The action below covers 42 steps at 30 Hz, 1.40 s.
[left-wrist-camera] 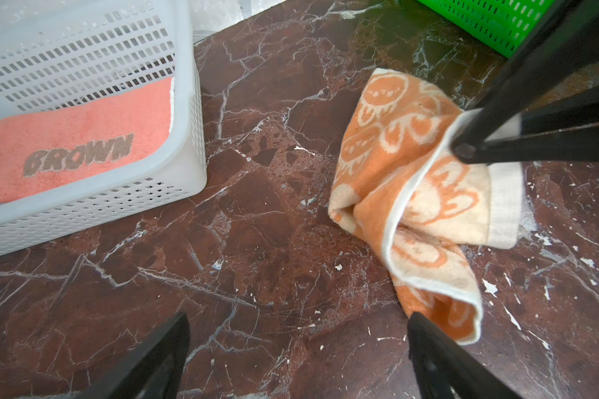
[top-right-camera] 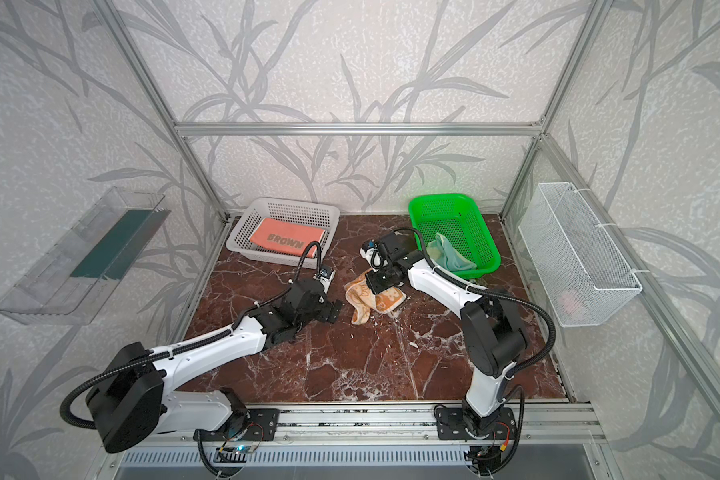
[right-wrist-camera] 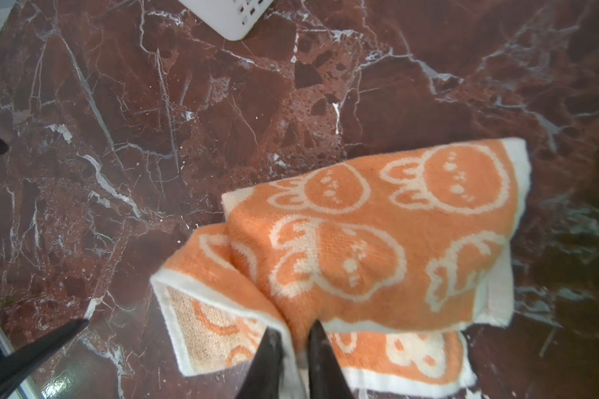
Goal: Fold and stack the towels
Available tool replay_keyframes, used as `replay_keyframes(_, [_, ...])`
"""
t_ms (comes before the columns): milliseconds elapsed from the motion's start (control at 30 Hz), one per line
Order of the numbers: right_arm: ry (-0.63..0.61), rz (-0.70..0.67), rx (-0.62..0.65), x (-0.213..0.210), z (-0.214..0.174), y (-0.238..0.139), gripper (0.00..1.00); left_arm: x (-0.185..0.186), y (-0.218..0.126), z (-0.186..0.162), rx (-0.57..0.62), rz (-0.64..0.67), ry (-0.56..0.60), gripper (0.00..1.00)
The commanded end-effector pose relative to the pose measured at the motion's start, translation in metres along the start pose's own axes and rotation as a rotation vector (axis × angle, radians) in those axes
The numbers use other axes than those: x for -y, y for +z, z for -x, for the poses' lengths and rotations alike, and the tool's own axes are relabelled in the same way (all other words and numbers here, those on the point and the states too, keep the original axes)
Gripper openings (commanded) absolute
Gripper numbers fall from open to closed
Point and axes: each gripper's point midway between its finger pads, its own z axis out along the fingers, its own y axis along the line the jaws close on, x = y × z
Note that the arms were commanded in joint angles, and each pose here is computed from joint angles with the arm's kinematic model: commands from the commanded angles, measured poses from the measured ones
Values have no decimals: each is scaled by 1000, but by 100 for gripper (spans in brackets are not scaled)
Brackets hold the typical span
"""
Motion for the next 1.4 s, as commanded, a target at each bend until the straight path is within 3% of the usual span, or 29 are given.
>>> replay_keyframes(0, [-7, 36, 3, -12, 13, 7, 29, -4, -1, 10, 34, 22, 0, 98])
replay_keyframes(333, [-36, 59, 7, -17, 16, 6, 43, -9, 4, 3, 43, 56, 59, 97])
replay_keyframes(633, [-89, -15, 85, -11, 22, -23, 68, -14, 10, 4, 24, 105, 264, 96])
replay_keyframes(800, [-89, -49, 124, -3, 21, -29, 68, -9, 20, 11, 17, 103, 366, 97])
replay_keyframes(1067, [-89, -130, 145, 15, 9, -48, 68, 13, 23, 23, 63, -58, 481, 96])
replay_keyframes(1367, [-60, -155, 175, 30, -6, -63, 68, 15, 42, 9, -20, -92, 576, 95])
